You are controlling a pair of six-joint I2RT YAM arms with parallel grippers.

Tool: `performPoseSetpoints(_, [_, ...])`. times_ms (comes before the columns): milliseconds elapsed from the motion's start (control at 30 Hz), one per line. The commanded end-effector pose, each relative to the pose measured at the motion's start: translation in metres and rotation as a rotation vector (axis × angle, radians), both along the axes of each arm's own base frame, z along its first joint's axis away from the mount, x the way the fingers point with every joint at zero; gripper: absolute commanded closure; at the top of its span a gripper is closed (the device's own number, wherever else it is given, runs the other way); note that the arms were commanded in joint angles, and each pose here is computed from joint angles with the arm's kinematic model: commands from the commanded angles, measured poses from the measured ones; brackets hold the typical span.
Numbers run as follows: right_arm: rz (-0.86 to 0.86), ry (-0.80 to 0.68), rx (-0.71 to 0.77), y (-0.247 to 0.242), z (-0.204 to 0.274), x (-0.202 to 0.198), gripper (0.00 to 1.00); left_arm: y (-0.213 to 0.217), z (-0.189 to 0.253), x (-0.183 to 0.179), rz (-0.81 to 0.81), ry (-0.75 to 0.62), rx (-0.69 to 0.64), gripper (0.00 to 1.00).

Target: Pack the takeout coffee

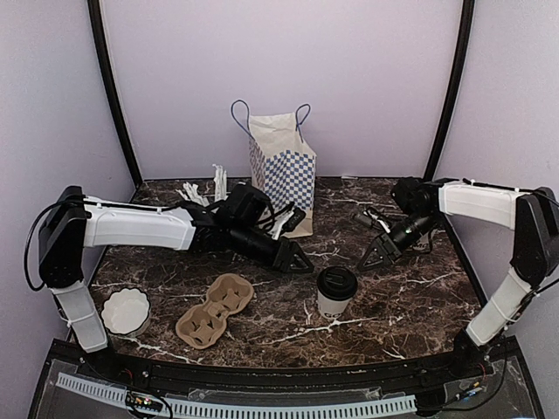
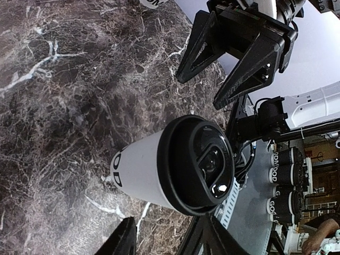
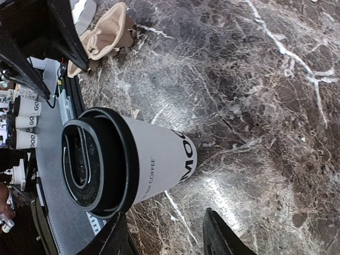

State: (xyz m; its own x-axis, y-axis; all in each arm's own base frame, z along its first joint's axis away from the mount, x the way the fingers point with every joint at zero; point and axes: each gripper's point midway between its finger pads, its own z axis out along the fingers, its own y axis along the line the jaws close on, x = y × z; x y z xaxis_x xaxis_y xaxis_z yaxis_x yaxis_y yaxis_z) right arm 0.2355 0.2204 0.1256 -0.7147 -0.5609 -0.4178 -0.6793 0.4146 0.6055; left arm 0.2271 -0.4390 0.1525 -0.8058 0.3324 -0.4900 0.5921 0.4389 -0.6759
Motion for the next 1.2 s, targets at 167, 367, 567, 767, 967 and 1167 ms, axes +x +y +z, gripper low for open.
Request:
performPoseSetpoints(167, [0.063,0.076,0.114,0.009,0.010,-0.020,0.50,-0.007,-0.004,-0.012,-0.071,0.067,-0.025,0.59])
performPoseSetpoints(367, [0.071,0.096,0.096,0.010,0.004,-0.024,0.58,-0.012,-0.007,-0.013,-0.090,0.083,-0.030,0.62])
performPoseSetpoints(567, [0.087,0.104,0.090,0.012,0.000,-0.026,0.59,-0.021,-0.006,-0.013,-0.110,0.093,-0.045,0.62])
performPoseSetpoints(767, [0.131,0.119,0.075,0.020,-0.003,-0.033,0.59,-0.028,-0.011,-0.010,-0.121,0.103,-0.048,0.62])
performPoseSetpoints(967, [0.141,0.138,0.066,0.023,-0.009,-0.034,0.59,-0.025,-0.026,-0.011,-0.121,0.115,-0.007,0.63])
performPoseSetpoints(1167, [0.127,0.148,0.034,0.022,-0.018,-0.029,0.60,-0.013,-0.051,-0.008,-0.092,0.095,0.078,0.65])
